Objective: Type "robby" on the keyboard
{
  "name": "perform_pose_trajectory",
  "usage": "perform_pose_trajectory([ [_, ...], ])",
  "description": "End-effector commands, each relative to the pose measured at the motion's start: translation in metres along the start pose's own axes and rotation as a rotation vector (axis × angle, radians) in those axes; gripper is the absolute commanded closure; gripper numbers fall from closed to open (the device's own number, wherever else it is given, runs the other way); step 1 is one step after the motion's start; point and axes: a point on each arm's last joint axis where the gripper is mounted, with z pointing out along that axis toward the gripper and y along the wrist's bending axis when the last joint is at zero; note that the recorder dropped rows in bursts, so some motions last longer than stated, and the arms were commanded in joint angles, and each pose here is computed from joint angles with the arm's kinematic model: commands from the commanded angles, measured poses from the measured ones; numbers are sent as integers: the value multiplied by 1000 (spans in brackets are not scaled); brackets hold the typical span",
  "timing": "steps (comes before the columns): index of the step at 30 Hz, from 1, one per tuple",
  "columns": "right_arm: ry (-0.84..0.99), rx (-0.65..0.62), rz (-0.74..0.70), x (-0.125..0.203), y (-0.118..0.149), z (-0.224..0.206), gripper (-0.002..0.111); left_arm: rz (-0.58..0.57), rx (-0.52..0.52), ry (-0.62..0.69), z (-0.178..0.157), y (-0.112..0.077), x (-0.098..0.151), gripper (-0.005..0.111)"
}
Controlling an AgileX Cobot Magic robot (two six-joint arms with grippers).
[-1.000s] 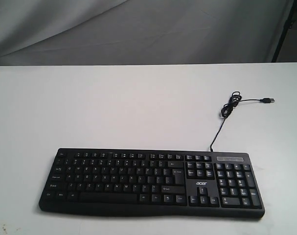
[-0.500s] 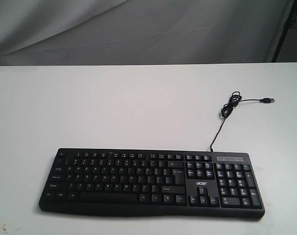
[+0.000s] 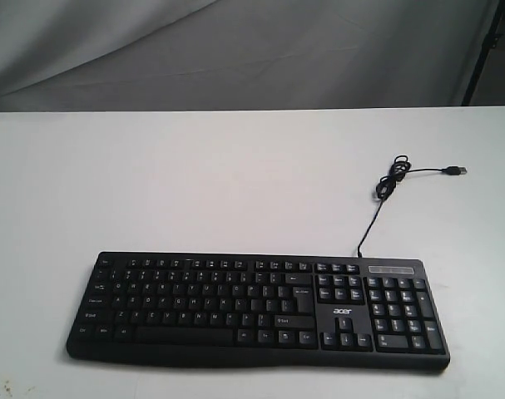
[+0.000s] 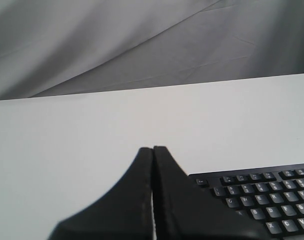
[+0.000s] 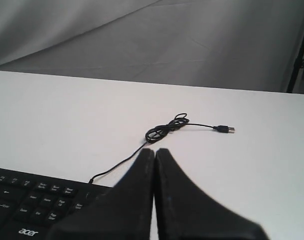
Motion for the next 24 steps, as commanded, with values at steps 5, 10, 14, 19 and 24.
perform_pose_trajectory([
  [5, -66, 98, -44, 1, -6, -16, 108, 3, 5, -7, 0, 0, 1, 107],
  [10, -25, 93, -42, 6, -5, -16, 108, 3, 5, -7, 0, 0, 1, 107],
  [14, 70, 80, -38, 14, -4, -17, 108, 3, 5, -7, 0, 0, 1, 107],
  [19, 87, 78, -40, 16, -4, -17, 108, 3, 5, -7, 0, 0, 1, 107],
  [24, 87, 77, -33, 16, -4, -17, 108, 3, 5, -7, 0, 0, 1, 107],
])
